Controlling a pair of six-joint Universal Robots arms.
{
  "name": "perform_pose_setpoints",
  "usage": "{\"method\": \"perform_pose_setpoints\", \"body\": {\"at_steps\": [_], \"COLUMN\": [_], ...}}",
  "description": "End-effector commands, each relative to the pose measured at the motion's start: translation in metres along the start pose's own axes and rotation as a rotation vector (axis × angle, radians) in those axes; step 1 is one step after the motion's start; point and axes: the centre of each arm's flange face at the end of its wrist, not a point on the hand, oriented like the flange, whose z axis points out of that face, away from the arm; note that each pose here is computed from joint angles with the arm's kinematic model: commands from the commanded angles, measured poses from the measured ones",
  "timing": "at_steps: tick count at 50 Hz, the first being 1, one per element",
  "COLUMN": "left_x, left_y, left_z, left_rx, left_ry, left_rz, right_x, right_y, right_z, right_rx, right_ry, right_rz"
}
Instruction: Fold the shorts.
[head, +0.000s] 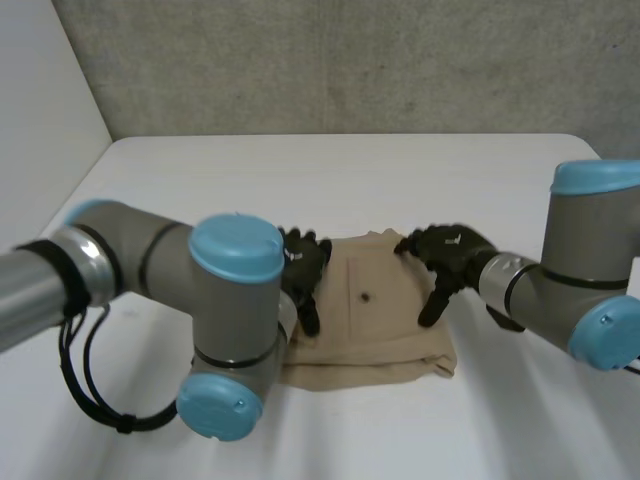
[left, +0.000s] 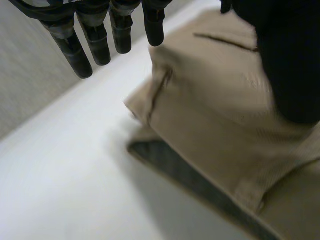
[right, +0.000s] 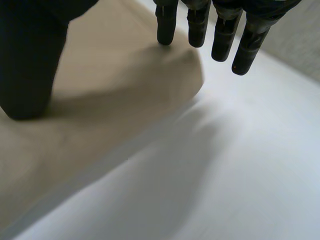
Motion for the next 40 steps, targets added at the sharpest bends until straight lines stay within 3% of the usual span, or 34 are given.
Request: {"method": "perform_pose_setpoints", "body": {"at_steps": [1,8,15,23,34,40], "left_x": [-0.034,-0.124,-0.183,-0.183,-0.179,-0.178], "left_y": [-0.073,-0.129,-0.132,-0.133,-0.135,-0.134], "left_z": [-0.033,-0.066,-0.082,-0.089,-0.098,-0.103], "left_rx": [0.193,0.359,0.256,0.199,0.207,0.216], "left_ry": [-0.066,-0.235,-0.318,-0.238,-0.222,-0.223], "left_rz": [-0.060,-0.232,-0.309,-0.322,-0.318,-0.314], "right_x": [0.014,0.050,0.060,0.058,0.049,0.029], "right_y": [-0.071,-0.140,-0.148,-0.145,-0.145,-0.126], "right_z": [-0.039,-0.108,-0.135,-0.137,-0.134,-0.121], "right_rx": [0.247,0.526,0.454,0.402,0.404,0.308], "right_ry": [0.132,0.421,0.542,0.530,0.466,0.309], "right_rz": [0.073,0.254,0.160,0.144,0.115,-0.063]}}
